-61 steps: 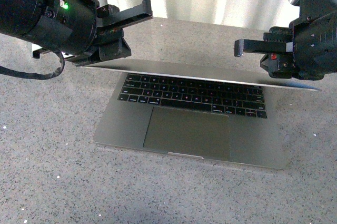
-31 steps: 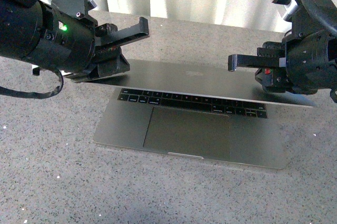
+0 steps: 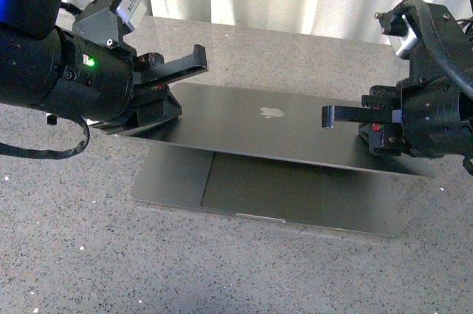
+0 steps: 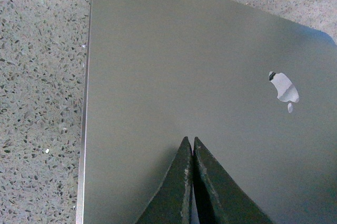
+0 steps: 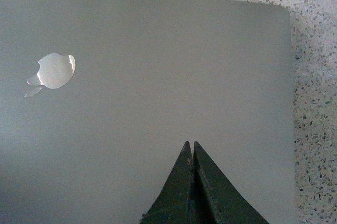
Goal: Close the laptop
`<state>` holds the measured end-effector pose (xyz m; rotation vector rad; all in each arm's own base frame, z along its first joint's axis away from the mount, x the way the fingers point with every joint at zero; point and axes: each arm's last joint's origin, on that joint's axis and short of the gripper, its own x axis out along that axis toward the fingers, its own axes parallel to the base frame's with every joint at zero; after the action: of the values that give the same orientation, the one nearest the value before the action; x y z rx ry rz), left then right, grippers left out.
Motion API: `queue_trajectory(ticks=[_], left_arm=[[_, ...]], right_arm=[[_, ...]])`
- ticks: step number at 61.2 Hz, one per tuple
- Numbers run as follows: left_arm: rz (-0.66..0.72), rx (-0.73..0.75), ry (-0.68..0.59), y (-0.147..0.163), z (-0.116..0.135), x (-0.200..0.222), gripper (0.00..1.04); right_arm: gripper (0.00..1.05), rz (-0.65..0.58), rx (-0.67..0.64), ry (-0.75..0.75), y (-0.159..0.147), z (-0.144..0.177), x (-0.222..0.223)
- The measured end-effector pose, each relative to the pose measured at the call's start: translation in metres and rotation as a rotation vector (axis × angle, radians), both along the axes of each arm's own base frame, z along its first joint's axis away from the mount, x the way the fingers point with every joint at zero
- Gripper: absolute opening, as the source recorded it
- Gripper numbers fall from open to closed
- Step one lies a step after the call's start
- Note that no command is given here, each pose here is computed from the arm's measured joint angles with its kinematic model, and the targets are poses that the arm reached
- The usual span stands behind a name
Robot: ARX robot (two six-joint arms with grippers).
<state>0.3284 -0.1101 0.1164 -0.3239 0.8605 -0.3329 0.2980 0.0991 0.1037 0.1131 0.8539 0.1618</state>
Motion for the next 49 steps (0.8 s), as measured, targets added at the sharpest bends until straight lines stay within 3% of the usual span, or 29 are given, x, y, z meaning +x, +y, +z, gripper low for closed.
queue_trajectory(ticks=[49], left_arm=[[0.004, -0.02, 0.033, -0.003, -0.02, -0.006, 0.04]], right_arm=[[0.01, 0.0, -0.001, 0.034, -0.001, -0.016, -0.01]])
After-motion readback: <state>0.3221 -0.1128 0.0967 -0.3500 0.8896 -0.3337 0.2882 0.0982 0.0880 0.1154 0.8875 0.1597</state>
